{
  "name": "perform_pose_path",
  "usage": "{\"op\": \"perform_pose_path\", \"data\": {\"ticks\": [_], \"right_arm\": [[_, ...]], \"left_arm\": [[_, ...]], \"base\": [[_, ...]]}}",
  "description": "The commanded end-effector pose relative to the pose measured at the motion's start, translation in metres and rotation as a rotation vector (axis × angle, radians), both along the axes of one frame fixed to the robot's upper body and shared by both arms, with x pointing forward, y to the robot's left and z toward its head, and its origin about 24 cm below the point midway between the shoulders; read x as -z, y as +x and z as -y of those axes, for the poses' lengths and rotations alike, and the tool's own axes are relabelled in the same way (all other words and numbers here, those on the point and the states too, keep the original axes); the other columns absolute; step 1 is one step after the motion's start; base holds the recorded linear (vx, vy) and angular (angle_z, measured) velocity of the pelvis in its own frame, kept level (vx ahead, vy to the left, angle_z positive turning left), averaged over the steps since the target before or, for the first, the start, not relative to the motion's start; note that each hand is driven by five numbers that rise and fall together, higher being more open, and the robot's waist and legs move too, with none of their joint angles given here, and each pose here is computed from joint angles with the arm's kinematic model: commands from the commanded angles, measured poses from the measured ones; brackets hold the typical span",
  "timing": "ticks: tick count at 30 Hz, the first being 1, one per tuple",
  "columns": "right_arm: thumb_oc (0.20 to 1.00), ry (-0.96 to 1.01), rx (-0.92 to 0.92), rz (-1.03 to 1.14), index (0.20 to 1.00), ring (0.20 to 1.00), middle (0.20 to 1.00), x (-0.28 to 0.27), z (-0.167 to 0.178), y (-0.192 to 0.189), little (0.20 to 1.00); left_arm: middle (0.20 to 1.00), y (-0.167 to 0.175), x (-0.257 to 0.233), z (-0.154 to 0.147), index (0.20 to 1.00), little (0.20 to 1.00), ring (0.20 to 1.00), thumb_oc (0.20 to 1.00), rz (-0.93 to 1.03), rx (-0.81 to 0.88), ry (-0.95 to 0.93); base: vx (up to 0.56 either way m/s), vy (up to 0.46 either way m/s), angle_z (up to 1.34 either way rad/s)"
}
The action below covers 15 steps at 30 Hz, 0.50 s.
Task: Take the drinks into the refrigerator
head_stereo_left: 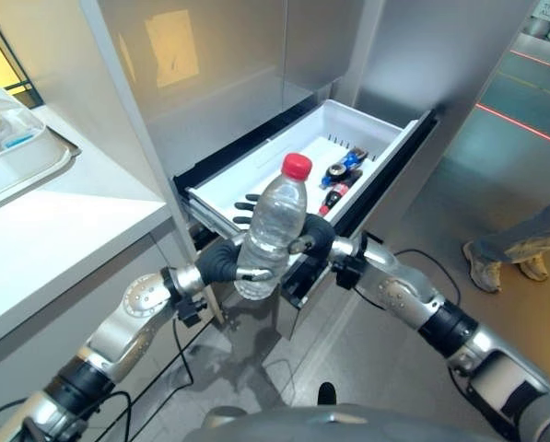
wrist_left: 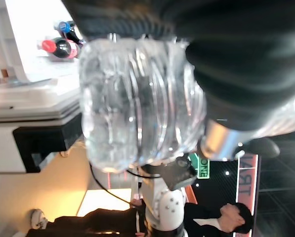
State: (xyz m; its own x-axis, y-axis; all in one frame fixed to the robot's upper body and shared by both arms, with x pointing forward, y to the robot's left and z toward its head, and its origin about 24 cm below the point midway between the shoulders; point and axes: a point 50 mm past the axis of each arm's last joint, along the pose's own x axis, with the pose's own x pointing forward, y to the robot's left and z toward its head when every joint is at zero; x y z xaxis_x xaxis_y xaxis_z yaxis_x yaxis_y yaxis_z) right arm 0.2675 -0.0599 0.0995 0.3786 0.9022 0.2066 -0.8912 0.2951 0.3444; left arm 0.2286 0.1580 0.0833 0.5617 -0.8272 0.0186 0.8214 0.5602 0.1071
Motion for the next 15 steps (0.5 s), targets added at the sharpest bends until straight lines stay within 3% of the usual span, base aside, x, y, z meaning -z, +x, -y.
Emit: {"op": "perform_pose_path", "data": {"ticks": [1,8,9,10,15], "right_arm": [[1.000,0.214,-0.230,0.136,1.000,1.000,1.000,-0.0505,-0.0365,-0.0248,1.000],[1.000,0.235,-0.249,0.147,1.000,1.000,1.000,-0.0567,-0.0420,-0.0279,1.000],[0.677,0.235,-0.249,0.147,0.677,0.677,0.677,-0.0567,-0.0420,-0.0279,0.677],[0.200,0.241,-0.246,0.144,0.200,0.200,0.200,-0.0566,-0.0431,-0.0283,0.200],[0.200,0.257,-0.254,0.128,0.200,0.200,0.200,-0.0559,-0.0444,-0.0303,0.200]], "left_arm": [[0.200,0.0163,-0.0316,0.0138,0.200,0.200,0.200,0.200,0.162,0.006,-0.101],[0.200,0.0176,-0.0313,0.0126,0.200,0.200,0.200,0.200,0.164,-0.008,-0.097],[0.200,0.0176,-0.0313,0.0126,0.200,0.200,0.200,0.200,0.164,-0.008,-0.097],[0.200,0.0172,-0.0315,0.0126,0.200,0.200,0.200,0.200,0.165,-0.009,-0.096],[0.200,0.0172,-0.0329,0.0129,0.200,0.200,0.200,0.200,0.169,-0.013,-0.107]], "base": [[0.00,0.000,0.00],[0.00,0.000,0.00],[0.00,0.000,0.00],[0.00,0.000,0.00],[0.00,0.000,0.00]]}}
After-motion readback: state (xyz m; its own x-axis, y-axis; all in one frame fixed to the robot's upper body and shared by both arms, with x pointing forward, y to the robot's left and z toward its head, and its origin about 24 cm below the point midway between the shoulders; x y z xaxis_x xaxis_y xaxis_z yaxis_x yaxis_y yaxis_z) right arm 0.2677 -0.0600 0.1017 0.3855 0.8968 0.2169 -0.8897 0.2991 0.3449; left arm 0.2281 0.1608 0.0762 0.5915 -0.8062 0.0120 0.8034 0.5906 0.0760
